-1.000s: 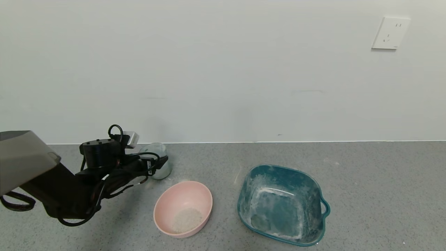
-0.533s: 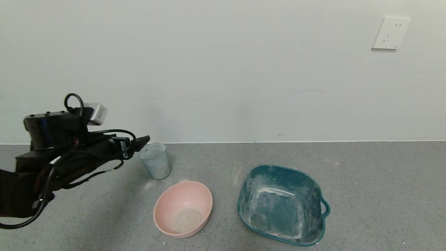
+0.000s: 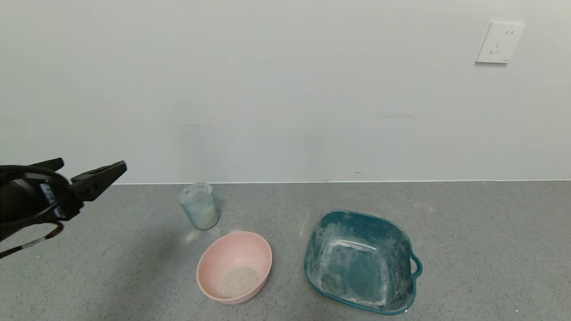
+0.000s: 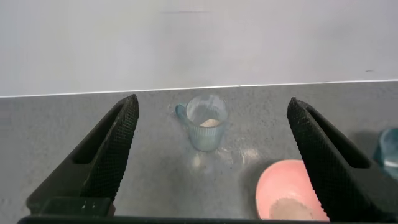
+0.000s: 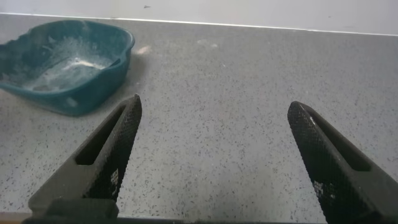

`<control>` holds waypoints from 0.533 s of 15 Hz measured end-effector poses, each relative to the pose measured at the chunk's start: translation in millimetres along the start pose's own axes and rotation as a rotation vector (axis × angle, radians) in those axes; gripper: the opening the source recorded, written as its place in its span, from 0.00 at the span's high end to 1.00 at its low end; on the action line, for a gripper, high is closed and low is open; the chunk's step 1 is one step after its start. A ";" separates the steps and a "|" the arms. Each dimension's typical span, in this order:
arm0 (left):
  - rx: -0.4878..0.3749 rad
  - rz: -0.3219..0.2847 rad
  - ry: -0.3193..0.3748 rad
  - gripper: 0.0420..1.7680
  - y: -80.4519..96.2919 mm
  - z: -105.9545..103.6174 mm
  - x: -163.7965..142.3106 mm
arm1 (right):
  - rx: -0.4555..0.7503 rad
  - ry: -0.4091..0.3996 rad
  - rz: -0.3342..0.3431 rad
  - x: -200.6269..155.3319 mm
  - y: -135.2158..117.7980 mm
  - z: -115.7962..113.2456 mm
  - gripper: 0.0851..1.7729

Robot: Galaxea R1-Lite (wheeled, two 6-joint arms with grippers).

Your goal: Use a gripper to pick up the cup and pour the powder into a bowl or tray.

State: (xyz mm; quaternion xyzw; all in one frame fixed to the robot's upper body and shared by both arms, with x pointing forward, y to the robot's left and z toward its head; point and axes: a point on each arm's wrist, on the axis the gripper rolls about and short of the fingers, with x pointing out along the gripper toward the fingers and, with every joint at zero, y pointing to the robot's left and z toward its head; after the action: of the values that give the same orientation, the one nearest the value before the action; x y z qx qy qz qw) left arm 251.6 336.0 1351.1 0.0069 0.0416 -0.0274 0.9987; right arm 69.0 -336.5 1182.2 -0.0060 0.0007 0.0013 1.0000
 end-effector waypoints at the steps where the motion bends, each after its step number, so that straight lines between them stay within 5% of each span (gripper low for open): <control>1: 0.001 0.002 -0.016 0.04 -1.3 2.8 -19.5 | 0.000 0.000 0.000 0.0 0.0 0.0 0.04; 8: 0.006 0.008 -0.118 0.03 -10.9 -19.6 -131.9 | 0.000 0.001 0.000 0.0 0.0 -0.1 0.04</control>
State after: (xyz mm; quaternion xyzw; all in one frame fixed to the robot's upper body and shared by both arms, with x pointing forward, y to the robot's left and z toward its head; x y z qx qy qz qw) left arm 118.2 332.6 1342.5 0.0085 -0.0175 -0.0238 0.9995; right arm 69.0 -336.5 1182.1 -0.0057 0.0012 0.0013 1.0000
